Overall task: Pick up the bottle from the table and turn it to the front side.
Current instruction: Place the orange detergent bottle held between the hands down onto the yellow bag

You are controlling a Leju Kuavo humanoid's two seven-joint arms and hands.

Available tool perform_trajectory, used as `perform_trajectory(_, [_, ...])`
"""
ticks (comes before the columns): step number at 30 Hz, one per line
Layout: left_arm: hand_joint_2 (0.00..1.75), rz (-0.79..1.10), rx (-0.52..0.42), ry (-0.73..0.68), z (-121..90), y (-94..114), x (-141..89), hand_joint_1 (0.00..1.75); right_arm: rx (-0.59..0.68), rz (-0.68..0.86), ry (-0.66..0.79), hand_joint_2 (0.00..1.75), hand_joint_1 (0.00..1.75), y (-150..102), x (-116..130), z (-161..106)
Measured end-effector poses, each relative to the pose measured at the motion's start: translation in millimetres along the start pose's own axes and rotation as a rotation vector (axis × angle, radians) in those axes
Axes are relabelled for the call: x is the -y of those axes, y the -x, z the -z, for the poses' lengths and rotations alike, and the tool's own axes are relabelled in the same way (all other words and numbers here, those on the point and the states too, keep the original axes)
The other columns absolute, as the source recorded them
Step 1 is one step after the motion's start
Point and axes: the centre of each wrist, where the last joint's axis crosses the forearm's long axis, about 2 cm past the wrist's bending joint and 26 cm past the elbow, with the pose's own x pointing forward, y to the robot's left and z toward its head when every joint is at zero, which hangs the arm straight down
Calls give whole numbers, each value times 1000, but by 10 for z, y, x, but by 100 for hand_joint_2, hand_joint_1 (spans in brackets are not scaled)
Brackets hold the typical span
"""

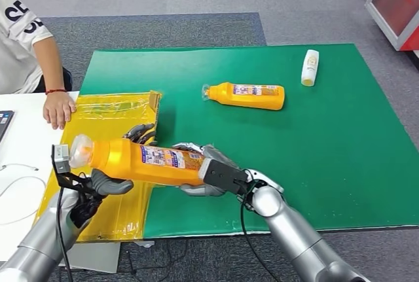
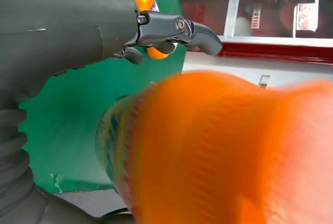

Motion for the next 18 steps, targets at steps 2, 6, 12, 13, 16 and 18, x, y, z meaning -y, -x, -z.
perform_trajectory(2, [175,-1,1,3,11,-1,1,0,-5,4,0,175,175,11,-7,3])
perform_trajectory(6, [175,-1,4,4,28,2,2,0,-17,-1,3,175,175,21,-14,12])
perform_trajectory(12, [175,1,12,-1,47,9,11,0,-34,-30,13,175,175,20,-32,28])
perform_trajectory(13, [175,1,14,-1,49,10,13,0,-37,-36,15,175,175,19,-34,30])
perform_trajectory(16, [175,1,19,-7,53,11,14,0,-41,-55,21,175,175,15,-44,40])
perform_trajectory(18, [175,3,22,-14,56,13,16,0,-47,-70,24,175,175,10,-55,50])
